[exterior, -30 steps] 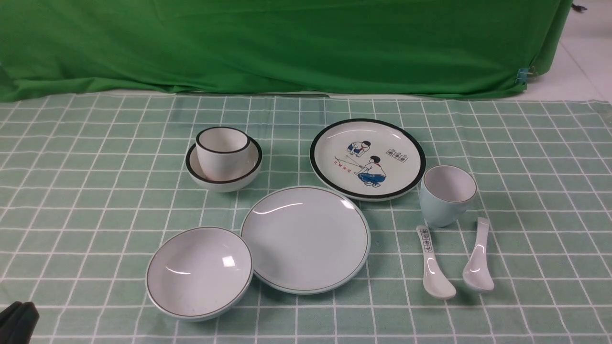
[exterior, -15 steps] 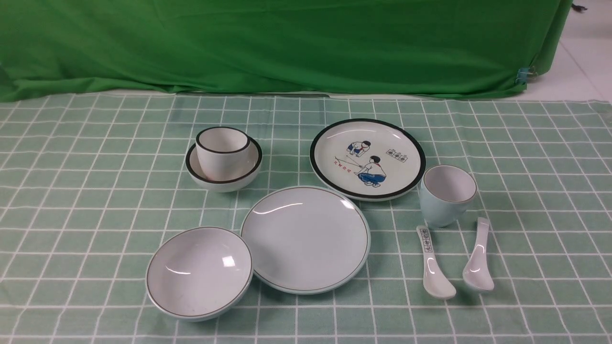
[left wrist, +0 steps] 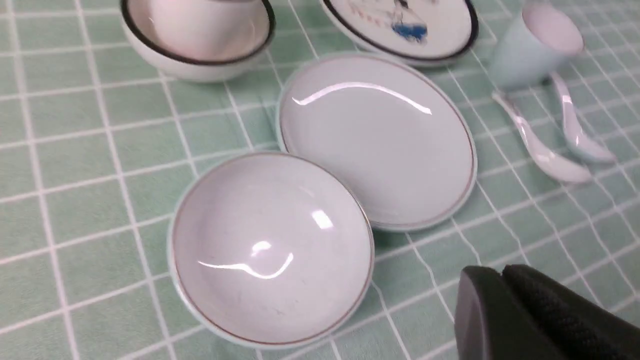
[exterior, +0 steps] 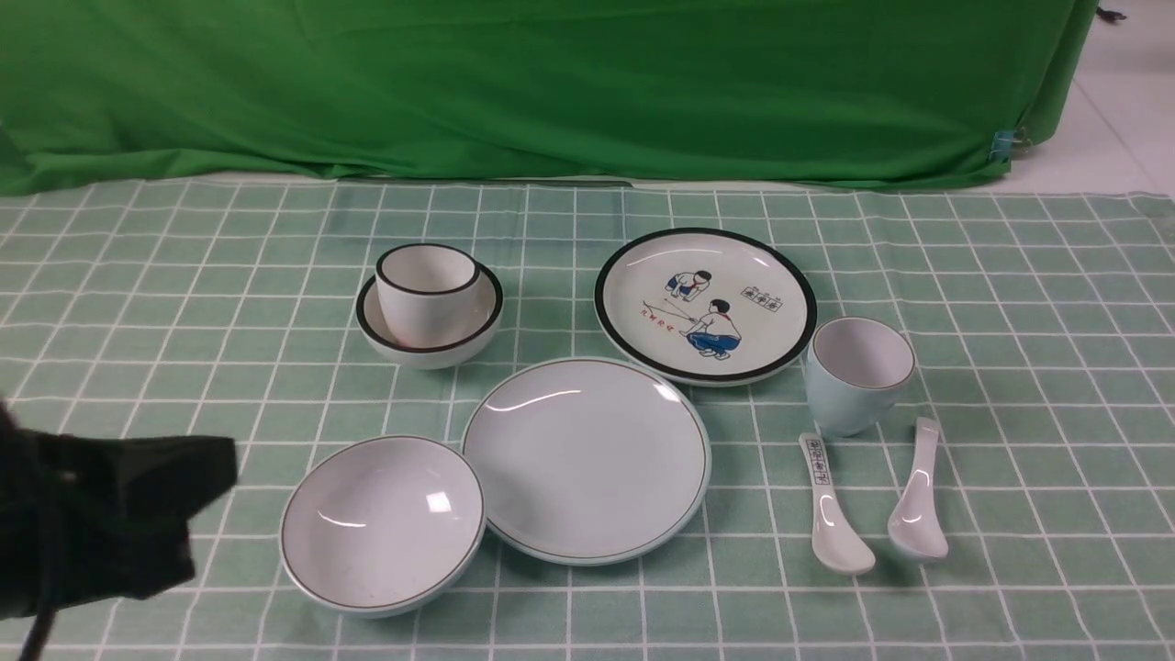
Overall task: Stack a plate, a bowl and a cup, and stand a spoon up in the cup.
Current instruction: Use the left arm to grab a blue rice bowl, then use the left arm to put the blue rice bowl into the blue large plate in the middle, then use the right arm to grab a blue teacup
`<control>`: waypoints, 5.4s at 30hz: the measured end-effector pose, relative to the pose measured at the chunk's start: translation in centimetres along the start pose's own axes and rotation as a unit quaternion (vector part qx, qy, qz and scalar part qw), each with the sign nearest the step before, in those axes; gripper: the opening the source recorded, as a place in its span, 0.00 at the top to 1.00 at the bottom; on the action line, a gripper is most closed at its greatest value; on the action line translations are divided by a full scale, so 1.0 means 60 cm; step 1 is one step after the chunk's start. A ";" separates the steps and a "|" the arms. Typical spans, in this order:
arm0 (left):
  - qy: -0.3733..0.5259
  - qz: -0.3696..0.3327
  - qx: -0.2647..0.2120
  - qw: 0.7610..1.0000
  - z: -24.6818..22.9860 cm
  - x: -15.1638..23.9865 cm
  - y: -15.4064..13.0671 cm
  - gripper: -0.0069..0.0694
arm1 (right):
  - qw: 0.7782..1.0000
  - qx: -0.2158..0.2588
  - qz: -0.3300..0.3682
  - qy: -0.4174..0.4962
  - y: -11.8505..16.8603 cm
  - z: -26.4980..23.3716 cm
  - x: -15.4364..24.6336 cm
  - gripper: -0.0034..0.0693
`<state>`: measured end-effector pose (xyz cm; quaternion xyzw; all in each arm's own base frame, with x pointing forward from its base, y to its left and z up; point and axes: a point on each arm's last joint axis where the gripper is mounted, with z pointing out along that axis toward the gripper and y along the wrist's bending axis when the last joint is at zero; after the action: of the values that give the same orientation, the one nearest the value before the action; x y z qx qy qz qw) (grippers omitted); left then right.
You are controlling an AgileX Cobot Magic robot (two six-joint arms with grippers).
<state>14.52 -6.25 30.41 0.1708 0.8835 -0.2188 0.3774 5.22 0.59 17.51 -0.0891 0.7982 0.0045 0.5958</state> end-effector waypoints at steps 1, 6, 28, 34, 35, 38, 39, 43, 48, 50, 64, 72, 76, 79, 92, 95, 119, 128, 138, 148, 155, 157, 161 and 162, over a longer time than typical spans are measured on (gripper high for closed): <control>0.022 0.014 0.010 1.000 0.012 -0.003 -0.003 0.89 | 1.000 -0.003 0.025 -0.013 0.001 0.000 -0.004 0.62; 0.127 0.083 0.061 0.987 0.065 0.002 -0.029 0.89 | 0.968 -0.027 0.224 -0.106 0.001 -0.004 -0.033 0.62; 0.331 0.197 0.013 0.923 0.215 -0.023 -0.006 0.70 | 0.966 -0.219 0.050 0.128 0.032 -0.058 -0.216 0.84; 0.354 0.193 0.011 0.915 0.247 -0.010 0.003 0.40 | 0.953 -0.258 0.012 0.157 0.051 -0.043 -0.225 0.84; 0.349 0.195 0.009 0.917 0.250 -0.011 0.005 0.36 | 0.952 -0.261 0.009 0.159 0.053 -0.040 -0.225 0.84; 0.331 0.199 0.002 0.922 0.259 -0.014 0.007 0.27 | 0.951 -0.264 0.006 0.162 0.055 -0.039 -0.225 0.84; 0.326 0.200 0.001 0.924 0.261 -0.015 0.007 0.26 | 0.951 -0.264 0.006 0.162 0.055 -0.039 -0.225 0.84; 0.324 0.207 0.000 0.923 0.283 -0.009 0.014 0.25 | 0.951 -0.264 0.006 0.161 0.055 -0.039 -0.226 0.84; 0.354 0.208 0.006 0.912 0.307 0.009 0.020 0.32 | 0.951 -0.264 0.005 0.161 0.055 -0.039 -0.226 0.83; 0.358 0.210 0.006 0.910 0.312 0.012 0.022 0.36 | 0.951 -0.265 0.005 0.161 0.055 -0.039 -0.226 0.83; 0.353 0.194 -0.008 0.915 0.277 -0.029 0.009 0.87 | 0.953 -0.259 -0.003 0.159 0.054 -0.038 -0.225 0.83; 0.259 0.255 0.006 0.931 0.252 -0.114 -0.062 0.88 | 0.958 -0.250 -0.010 0.137 0.052 -0.035 -0.231 0.83; 0.276 0.325 0.006 0.904 0.305 -0.113 -0.100 0.88 | 0.960 -0.247 -0.016 0.129 0.050 -0.033 -0.233 0.83; 0.295 0.347 -0.001 0.890 0.350 -0.109 -0.106 0.88 | 0.961 -0.245 -0.020 0.130 0.050 -0.033 -0.232 0.83; 0.304 0.364 0.020 0.880 0.417 -0.097 -0.107 0.88 | 0.959 -0.242 -0.027 0.144 0.048 -0.034 -0.228 0.83; 0.314 0.373 0.022 0.873 0.427 -0.089 -0.104 0.88 | 0.959 -0.242 -0.027 0.144 0.048 -0.034 -0.228 0.82; 0.203 0.260 0.028 0.943 0.231 -0.175 -0.150 0.47 | 0.917 -0.225 -0.121 0.306 0.115 0.095 -0.316 0.47; 0.006 0.233 0.052 0.971 0.019 -0.109 -0.135 0.90 | 0.878 -0.187 -0.183 0.401 0.154 0.313 -0.333 0.46; -0.198 0.152 0.064 0.966 -0.032 0.057 -0.073 0.90 | 0.857 -0.176 -0.151 0.460 0.138 0.477 -0.293 0.46; -0.236 0.140 0.054 0.960 -0.024 0.093 -0.055 0.90 | 0.845 -0.193 -0.133 0.481 0.147 0.549 -0.252 0.46; -0.237 0.140 0.054 0.960 -0.024 0.093 -0.055 0.90 | 0.832 -0.200 -0.142 0.497 0.154 0.571 -0.217 0.52; -0.237 0.140 0.054 0.960 -0.024 0.093 -0.055 0.90 | 0.826 -0.203 -0.146 0.504 0.155 0.574 -0.209 0.64; -0.236 0.140 0.054 0.960 -0.024 0.093 -0.055 0.90 | 0.818 -0.211 -0.154 0.512 0.153 0.567 -0.212 0.84; -0.236 0.140 0.054 0.960 -0.024 0.093 -0.055 0.90 | 0.816 -0.212 -0.156 0.515 0.153 0.563 -0.215 0.84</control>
<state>8.47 -7.52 28.03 0.2561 0.7232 -0.2455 0.5926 39.48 15.19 19.11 -0.3261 0.9430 0.0343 0.0565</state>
